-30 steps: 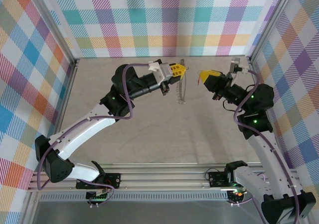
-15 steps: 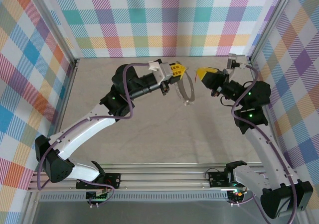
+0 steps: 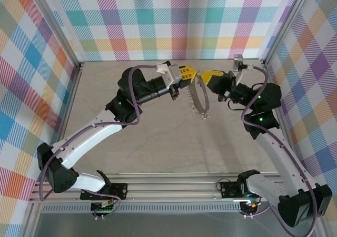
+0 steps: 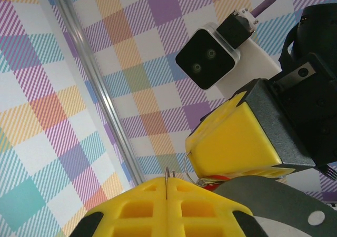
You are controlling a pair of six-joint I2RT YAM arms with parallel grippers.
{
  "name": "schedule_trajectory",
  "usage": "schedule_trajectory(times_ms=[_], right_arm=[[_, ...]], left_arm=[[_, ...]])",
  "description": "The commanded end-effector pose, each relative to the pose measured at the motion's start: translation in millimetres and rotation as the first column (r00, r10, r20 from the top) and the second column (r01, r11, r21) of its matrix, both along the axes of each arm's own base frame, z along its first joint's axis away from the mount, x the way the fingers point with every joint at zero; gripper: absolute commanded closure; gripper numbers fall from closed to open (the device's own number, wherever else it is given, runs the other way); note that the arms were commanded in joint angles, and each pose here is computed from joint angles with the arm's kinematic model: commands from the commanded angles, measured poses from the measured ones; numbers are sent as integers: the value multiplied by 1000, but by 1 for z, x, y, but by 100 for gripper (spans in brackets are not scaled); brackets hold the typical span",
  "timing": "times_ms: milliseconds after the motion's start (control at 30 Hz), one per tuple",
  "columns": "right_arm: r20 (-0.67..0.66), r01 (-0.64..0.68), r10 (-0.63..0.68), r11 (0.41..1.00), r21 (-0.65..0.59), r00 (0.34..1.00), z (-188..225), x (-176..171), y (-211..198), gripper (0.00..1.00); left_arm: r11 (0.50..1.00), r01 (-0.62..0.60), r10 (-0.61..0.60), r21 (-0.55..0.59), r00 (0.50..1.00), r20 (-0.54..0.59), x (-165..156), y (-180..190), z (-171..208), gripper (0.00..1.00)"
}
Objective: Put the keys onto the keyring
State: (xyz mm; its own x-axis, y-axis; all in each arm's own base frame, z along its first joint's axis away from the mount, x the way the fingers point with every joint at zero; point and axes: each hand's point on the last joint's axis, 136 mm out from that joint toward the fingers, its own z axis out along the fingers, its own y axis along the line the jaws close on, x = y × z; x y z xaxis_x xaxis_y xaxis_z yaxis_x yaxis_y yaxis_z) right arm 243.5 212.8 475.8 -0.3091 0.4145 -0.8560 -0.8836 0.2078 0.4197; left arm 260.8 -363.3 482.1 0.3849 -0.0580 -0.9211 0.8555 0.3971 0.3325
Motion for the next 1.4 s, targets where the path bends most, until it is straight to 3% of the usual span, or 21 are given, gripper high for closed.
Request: schedule_trajectory(times_ms=[0,1367], right_arm=[[112,-13,11,1000,15,994,24,-14,0,100],[32,117,-116,992,-52,993,-13,20,-10,100]], left_arm=[[997,47,-44,-59,998,55,-16,-2,29,100],[995,45,-39,-86,997,69,-23,2,34,100]])
